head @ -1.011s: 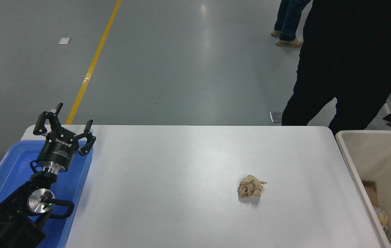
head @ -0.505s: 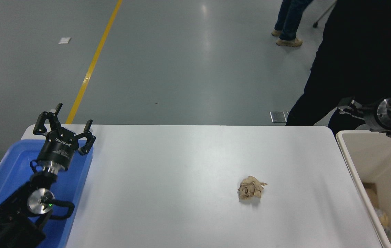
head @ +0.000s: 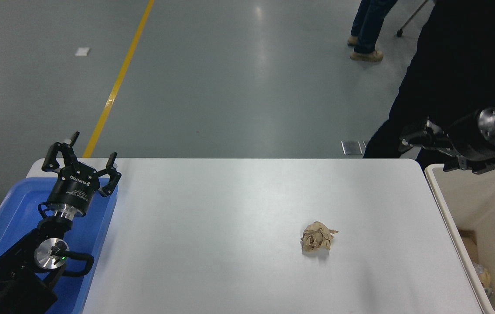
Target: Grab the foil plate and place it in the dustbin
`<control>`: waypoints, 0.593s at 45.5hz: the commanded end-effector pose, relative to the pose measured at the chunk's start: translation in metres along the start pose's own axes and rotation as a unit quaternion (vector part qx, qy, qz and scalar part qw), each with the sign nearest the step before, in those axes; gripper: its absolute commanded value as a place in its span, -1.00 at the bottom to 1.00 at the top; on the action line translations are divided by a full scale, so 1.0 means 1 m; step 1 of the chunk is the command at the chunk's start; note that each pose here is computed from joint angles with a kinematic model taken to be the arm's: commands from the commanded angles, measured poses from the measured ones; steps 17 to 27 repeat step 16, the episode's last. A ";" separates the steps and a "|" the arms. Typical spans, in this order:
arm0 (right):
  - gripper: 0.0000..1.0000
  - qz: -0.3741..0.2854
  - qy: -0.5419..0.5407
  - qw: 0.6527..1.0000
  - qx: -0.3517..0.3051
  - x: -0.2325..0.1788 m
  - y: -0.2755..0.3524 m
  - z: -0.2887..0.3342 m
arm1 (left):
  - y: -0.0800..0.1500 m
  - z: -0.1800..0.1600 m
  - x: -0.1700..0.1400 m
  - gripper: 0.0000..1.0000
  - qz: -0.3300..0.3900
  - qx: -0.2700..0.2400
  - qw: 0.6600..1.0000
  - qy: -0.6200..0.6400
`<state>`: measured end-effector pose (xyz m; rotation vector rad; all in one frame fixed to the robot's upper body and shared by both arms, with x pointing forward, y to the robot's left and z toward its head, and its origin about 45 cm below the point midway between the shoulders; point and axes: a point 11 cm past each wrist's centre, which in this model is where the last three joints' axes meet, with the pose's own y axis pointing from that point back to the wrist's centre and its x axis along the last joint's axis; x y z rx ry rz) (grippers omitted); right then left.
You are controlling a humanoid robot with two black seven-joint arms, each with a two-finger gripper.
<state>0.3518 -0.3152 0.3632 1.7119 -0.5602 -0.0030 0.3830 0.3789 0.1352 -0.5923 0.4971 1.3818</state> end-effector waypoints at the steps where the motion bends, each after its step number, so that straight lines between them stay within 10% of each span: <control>1: 1.00 -0.040 0.047 0.998 0.020 -0.012 0.037 -0.027 | 0.000 0.000 0.000 0.97 0.000 0.000 1.000 0.000; 27: 1.00 -0.058 0.092 0.994 0.009 -0.022 0.050 -0.043 | 0.000 0.000 0.000 0.97 0.000 0.000 1.000 0.000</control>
